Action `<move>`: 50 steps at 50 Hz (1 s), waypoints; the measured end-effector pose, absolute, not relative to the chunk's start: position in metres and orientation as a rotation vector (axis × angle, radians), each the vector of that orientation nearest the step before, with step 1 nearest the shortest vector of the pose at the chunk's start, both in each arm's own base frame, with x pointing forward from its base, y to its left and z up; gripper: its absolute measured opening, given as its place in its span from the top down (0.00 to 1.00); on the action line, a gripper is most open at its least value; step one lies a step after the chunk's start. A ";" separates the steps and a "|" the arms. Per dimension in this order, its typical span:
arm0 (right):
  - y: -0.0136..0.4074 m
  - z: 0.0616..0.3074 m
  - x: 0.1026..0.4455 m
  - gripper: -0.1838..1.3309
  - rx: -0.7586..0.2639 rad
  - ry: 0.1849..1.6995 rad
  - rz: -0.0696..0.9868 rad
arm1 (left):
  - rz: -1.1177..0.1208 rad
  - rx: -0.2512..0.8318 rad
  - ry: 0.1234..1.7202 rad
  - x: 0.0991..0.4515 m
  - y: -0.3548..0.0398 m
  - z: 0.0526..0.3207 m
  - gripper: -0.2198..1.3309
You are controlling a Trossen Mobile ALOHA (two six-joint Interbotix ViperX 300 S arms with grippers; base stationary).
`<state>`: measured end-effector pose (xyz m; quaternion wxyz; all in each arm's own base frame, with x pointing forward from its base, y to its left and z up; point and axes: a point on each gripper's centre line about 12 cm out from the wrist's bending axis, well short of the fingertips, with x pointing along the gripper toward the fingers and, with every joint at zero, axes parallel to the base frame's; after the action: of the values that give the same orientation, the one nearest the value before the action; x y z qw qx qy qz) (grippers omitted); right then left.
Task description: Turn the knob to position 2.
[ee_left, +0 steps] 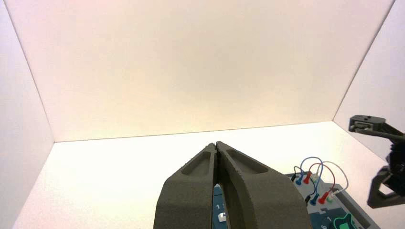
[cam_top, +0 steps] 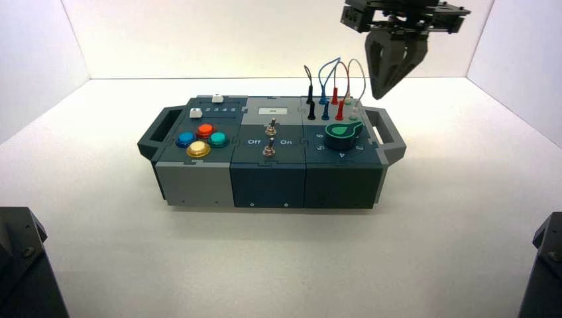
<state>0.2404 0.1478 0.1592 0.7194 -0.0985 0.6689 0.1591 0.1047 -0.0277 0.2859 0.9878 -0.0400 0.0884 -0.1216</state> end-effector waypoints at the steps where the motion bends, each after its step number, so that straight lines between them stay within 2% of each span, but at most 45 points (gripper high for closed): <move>1: 0.147 0.159 0.239 0.97 -0.217 1.482 0.350 | -0.244 -0.080 0.179 0.105 -0.028 0.286 0.97; 17: 0.139 0.149 0.225 0.97 -0.228 1.522 0.339 | -0.245 -0.082 0.178 0.105 -0.028 0.286 0.97; 50: 0.136 0.150 0.221 0.97 -0.220 1.478 0.351 | -0.244 -0.079 0.177 0.105 -0.028 0.286 0.97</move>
<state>0.2212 0.1364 0.1502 0.7196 -0.0994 0.6686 0.1589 0.1047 -0.0276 0.2859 0.9879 -0.0393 0.0883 -0.1214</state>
